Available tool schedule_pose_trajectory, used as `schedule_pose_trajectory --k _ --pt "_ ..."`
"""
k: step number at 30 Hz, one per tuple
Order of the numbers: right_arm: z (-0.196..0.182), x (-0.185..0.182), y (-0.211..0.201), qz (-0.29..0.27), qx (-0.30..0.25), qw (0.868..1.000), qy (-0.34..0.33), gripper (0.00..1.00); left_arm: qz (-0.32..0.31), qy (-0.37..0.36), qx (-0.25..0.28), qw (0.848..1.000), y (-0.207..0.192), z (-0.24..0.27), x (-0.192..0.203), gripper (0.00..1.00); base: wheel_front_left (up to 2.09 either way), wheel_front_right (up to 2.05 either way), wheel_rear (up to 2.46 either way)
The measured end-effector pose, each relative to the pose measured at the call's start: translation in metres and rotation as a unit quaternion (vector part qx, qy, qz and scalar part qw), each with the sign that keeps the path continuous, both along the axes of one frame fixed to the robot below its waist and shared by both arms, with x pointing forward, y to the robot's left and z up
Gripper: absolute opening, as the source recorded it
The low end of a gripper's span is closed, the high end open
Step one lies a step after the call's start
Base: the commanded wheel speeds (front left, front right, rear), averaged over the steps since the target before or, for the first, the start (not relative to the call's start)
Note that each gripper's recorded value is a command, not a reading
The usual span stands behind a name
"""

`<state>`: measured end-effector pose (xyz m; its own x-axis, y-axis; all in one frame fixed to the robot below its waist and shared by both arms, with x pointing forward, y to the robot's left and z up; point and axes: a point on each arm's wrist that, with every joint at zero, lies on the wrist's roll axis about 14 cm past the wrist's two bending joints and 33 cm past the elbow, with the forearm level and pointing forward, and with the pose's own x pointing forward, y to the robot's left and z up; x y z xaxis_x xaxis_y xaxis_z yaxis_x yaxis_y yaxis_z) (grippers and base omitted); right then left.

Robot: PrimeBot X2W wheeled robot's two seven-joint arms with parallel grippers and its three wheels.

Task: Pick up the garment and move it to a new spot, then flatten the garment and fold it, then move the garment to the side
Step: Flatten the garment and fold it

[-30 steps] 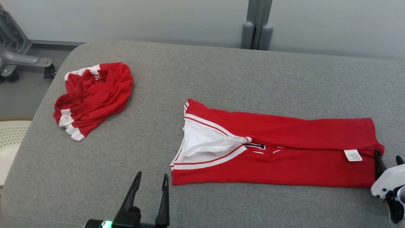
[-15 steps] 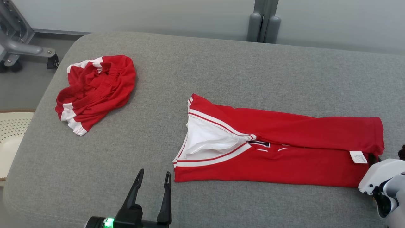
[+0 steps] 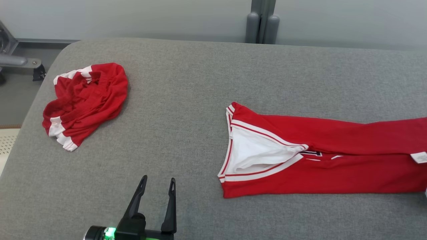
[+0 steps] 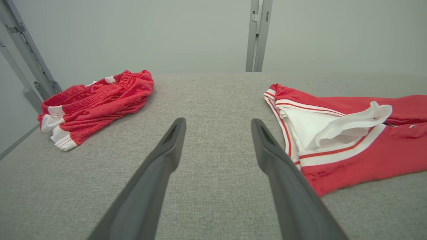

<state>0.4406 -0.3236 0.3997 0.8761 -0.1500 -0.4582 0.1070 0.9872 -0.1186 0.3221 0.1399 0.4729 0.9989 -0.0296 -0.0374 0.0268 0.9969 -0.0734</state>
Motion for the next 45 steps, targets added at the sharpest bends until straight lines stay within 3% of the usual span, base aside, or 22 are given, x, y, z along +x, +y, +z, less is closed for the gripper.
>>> schedule_pose_trajectory --k 4,11,18,27,34,45 --pt "0.02 0.006 -0.016 0.004 -0.035 0.999 -0.015 0.0 -0.009 -0.002 0.002 1.0 -0.003 0.0 0.003 1.0 0.0 0.0 0.0" --pt "0.06 0.026 0.008 0.035 -0.042 0.996 -0.072 0.0 -0.025 -0.009 0.0 1.0 -0.011 0.004 0.004 1.0 0.0 0.0 0.0" --pt "0.092 0.033 0.068 0.085 -0.023 0.988 -0.124 0.0 -0.024 -0.018 -0.003 1.0 -0.012 0.009 -0.003 1.0 0.0 0.0 0.0" --pt "0.125 0.024 0.174 0.175 0.021 0.971 -0.164 0.0 -0.003 -0.022 -0.006 1.0 -0.002 0.012 -0.013 1.0 0.0 0.0 0.0" --pt "0.125 0.008 0.247 0.245 0.065 0.955 -0.153 0.0 0.019 -0.017 -0.007 1.0 0.009 0.009 -0.021 1.0 0.0 0.0 0.0" --pt "0.094 -0.008 0.314 0.315 0.106 0.938 -0.103 0.0 0.038 -0.017 -0.009 0.999 0.017 0.009 -0.03 1.0 0.0 0.0 0.0"
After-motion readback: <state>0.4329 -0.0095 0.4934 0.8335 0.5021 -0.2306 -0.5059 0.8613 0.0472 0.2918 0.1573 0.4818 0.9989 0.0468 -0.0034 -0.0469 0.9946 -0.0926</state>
